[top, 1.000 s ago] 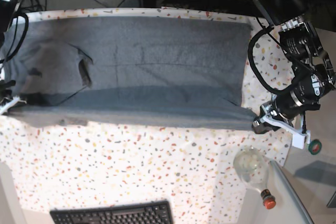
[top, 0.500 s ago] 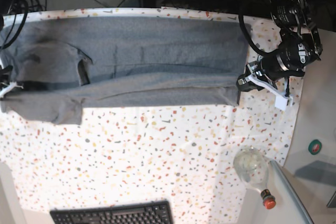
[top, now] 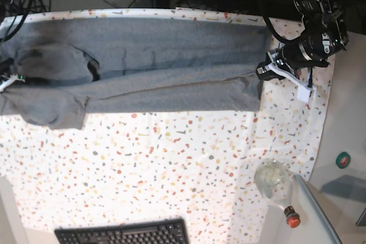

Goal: Layout the t-shirt on the table in an organized manner, then fold the t-shirt properly
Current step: 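Lower the folded edge onto the shirt and release both grippers, then move both grippers to the ends of the folded grey strip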

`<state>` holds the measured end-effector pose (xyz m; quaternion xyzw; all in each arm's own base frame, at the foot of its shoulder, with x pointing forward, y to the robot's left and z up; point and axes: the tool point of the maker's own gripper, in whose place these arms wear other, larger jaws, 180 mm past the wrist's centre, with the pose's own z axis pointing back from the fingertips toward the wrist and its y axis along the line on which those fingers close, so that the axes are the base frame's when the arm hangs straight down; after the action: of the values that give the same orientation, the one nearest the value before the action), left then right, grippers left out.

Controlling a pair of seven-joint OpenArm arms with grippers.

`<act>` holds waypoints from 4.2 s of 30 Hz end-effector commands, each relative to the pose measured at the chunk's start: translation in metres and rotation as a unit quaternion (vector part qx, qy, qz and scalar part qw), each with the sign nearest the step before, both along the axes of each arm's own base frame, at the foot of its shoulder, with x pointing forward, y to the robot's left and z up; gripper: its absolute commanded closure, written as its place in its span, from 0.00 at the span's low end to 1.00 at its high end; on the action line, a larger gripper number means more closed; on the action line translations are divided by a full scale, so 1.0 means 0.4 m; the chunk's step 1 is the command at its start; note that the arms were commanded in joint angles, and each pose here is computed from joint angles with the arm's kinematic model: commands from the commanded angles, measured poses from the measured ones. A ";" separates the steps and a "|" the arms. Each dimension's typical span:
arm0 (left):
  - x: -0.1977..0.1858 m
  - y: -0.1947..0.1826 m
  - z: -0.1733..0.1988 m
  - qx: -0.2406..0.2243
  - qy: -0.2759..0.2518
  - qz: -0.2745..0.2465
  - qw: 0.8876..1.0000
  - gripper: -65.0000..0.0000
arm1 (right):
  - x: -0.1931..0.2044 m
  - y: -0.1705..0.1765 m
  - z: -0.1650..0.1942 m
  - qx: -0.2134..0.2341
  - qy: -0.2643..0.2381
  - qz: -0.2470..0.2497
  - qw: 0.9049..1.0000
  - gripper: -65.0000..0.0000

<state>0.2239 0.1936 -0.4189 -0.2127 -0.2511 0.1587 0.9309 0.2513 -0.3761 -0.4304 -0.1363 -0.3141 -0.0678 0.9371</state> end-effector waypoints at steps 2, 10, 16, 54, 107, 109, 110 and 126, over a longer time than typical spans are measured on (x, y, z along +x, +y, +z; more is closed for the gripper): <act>0.021 0.012 0.027 0.006 -0.021 0.000 1.000 1.00 | 0.015 -0.031 0.039 -0.021 -0.009 -0.002 1.000 1.00; 0.006 0.014 0.015 0.007 -0.011 -0.002 1.000 1.00 | -0.020 -0.021 0.016 -0.015 0.005 -0.004 1.000 1.00; 0.017 0.020 0.022 0.010 -0.017 -0.002 1.000 1.00 | -0.041 0.020 0.002 -0.003 0.007 -0.003 1.000 1.00; 0.001 0.237 0.064 0.092 -0.030 0.098 0.990 0.47 | 0.086 0.048 0.100 0.024 -0.056 -0.033 0.998 0.48; -0.071 0.352 0.061 0.127 -0.028 0.103 0.986 0.48 | -0.136 0.274 0.031 0.061 0.071 0.010 0.996 1.00; -0.071 0.352 0.061 0.127 -0.028 0.103 0.986 0.48 | -0.158 0.271 0.030 0.061 0.076 0.003 0.995 1.00; -0.071 0.352 0.061 0.127 -0.028 0.103 0.986 0.48 | -0.168 0.272 0.028 0.061 0.079 0.003 0.995 1.00; -0.050 0.347 0.069 0.123 -0.038 0.104 0.986 0.48 | -0.251 0.318 -0.017 0.097 0.155 -0.014 0.983 1.00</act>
<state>0.1961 0.3260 -0.4029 -0.0812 -0.3042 0.2241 0.9223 0.1404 -0.2431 -0.4467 -0.0500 -0.1327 -0.0901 0.9858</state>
